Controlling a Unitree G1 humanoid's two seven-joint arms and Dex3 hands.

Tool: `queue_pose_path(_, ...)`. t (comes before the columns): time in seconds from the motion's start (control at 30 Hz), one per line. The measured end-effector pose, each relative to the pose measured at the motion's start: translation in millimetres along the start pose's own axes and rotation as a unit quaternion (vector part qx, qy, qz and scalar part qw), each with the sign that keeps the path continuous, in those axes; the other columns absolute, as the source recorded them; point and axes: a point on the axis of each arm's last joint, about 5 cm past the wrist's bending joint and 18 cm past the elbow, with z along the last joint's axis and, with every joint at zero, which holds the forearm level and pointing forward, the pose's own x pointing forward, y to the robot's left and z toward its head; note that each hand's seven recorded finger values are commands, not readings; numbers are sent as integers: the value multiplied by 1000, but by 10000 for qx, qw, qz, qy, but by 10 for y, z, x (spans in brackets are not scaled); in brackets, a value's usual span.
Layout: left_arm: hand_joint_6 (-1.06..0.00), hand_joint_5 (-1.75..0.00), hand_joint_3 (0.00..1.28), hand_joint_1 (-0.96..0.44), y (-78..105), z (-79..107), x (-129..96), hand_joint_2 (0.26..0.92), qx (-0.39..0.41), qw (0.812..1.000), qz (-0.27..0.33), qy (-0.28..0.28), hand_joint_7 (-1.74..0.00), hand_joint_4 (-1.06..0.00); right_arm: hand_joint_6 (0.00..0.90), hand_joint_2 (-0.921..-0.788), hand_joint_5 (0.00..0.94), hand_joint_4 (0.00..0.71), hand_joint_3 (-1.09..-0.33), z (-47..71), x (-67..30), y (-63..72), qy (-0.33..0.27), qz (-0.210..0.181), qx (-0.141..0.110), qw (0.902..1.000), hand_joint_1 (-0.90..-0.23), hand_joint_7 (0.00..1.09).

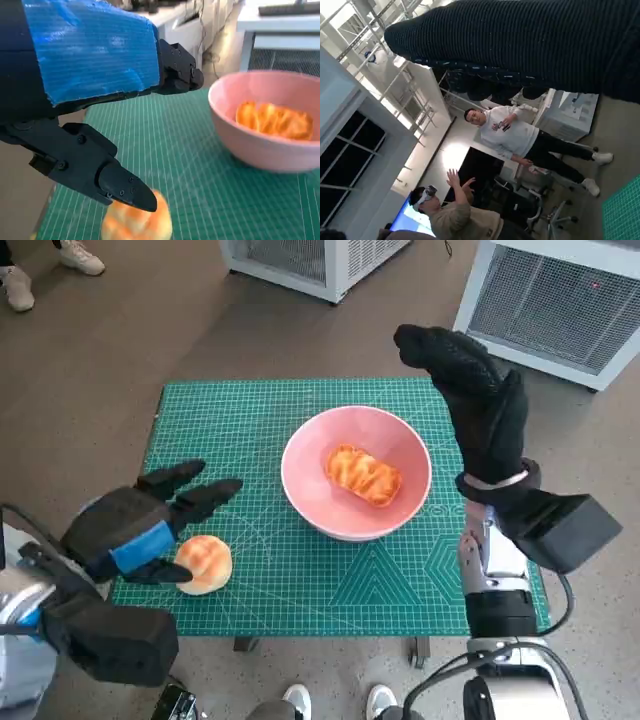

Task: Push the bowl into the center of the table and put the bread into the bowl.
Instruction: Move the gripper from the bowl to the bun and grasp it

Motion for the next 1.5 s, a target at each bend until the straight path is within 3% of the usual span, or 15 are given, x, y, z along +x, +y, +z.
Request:
queue_pose_path(0.73, -276, 0, 3, -194, -330, -44, 81, 710, -370, 9952, -786, 457, 0, -179, 32, -921, 0, 219, -742, -1, 0, 1, 7, 12, -7, 10000, -710, 564)
queue_pose_path(1.13, -302, -12, 6, -77, -677, -292, 354, 722, -879, 9875, -970, 874, -12, -208, 26, -921, 0, 220, -747, -1, 6, 10, 4, 36, -14, 10000, -708, 574)
queue_pose_path(1.3, -423, -27, 17, 0, -810, -346, 432, 759, -885, 9881, -787, 983, -37, -327, 25, -921, 0, 219, -747, 1, 5, 8, 2, 32, -16, 10000, -709, 576)
queue_pose_path(1.5, -715, -68, 29, 59, -842, -344, 481, 836, -629, 9930, -397, 917, -120, -584, 21, -921, 0, 220, -747, 2, 6, 8, -3, 32, -16, 10000, -710, 579)
